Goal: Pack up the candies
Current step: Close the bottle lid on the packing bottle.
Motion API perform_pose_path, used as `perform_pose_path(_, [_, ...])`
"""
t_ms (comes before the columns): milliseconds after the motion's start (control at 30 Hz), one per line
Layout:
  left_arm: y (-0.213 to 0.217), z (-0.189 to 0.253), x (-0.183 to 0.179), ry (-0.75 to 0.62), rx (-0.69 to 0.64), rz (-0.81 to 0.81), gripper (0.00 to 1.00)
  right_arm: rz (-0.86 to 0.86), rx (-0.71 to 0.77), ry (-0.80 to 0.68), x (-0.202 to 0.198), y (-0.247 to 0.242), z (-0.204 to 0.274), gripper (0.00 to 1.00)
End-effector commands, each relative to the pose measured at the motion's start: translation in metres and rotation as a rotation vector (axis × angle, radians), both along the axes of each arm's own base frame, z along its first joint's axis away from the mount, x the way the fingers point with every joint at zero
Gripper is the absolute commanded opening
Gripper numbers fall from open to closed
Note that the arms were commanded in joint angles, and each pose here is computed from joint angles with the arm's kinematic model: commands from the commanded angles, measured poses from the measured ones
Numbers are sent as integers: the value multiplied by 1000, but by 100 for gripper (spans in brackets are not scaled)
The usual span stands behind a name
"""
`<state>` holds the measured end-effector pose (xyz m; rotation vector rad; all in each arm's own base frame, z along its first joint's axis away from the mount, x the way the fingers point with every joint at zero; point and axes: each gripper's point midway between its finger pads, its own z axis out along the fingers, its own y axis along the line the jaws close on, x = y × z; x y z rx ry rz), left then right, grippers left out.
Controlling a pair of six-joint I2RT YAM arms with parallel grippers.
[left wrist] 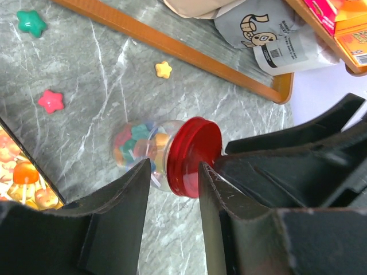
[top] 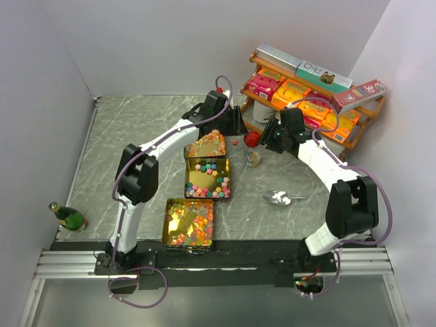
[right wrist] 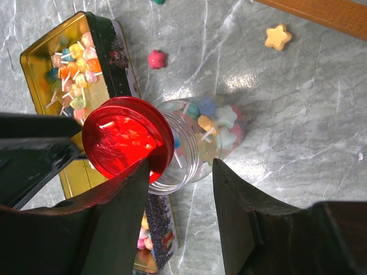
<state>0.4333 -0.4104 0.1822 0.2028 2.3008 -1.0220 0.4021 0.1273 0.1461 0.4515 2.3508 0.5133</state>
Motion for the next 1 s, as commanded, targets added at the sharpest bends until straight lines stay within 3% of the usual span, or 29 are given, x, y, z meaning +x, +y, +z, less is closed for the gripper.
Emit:
perform_pose_path(0, [-10,23,6,-69,-52,-30,44,-8,7,-66,10,-3,24,55])
perform_pose_path(433, [-17,4,-6,-54,-5,-65,22,-21,10,-87,9,-4,34,55])
perform_pose_path(967, [-19,0,-17,-56,12,-98,14,-40,9,-89,5,-8,37,54])
